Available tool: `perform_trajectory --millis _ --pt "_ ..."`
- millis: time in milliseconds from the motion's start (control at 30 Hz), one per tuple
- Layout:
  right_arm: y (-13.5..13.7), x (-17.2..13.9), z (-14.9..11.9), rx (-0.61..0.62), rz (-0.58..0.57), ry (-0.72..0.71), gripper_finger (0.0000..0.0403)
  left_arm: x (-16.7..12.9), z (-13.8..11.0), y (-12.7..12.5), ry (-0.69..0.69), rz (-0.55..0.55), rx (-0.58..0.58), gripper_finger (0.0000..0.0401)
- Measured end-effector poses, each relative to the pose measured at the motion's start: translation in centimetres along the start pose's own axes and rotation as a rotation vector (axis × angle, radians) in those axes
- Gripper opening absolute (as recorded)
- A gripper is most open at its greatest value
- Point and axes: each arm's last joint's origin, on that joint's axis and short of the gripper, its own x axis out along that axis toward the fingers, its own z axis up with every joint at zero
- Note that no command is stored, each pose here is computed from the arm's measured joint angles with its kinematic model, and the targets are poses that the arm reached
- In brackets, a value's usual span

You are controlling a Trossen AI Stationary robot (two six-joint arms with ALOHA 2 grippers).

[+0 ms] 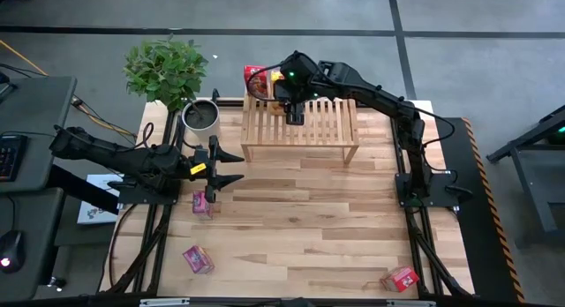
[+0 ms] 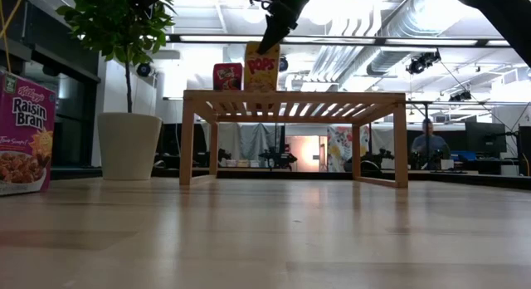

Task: Stack cereal on shelf
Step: Align the yellow cereal box with the other yellow cereal box on the shelf, then put the top violet cereal box on the shelf

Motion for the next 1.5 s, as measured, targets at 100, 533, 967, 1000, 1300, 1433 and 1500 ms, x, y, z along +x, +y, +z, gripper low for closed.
perform_trajectory --millis 100,533,967,1000,1300,1433,1500 --pt "0.1 0.0 0.0 -0.001 0.013 0.0 0.02 0.0 0.0 0.0 0.0 0.0 0.0 0.0218" --pt "0.1 0.0 0.0 0.0 0.014 -0.001 0.02 0.0 0.0 0.0 -0.001 0.0 0.0 0.0218" --pt "0.0 0.0 0.0 -0.004 -0.012 0.011 0.0259 0.0 0.0 0.0 -0.001 0.0 0.0 0.0218" --pt "0.0 0.0 0.0 -0.009 -0.013 0.01 0.0265 0.0 0.0 0.0 -0.001 0.0 0.0 0.0218" --pt "-0.4 -0.7 0.5 -0.092 -0.043 -0.03 0.0272 0.0 0.0 0.0 0.0 0.0 0.0 0.0218" --pt "-0.8 -2.6 1.0 -0.06 -0.094 -0.1 0.0272 0.0 0.0 0.0 0.0 0.0 0.0 0.0218" --pt "-0.9 -4.2 1.1 -0.007 -0.101 -0.141 0.0272 0.0 0.0 0.0 0.001 0.0 0.0 0.0218"
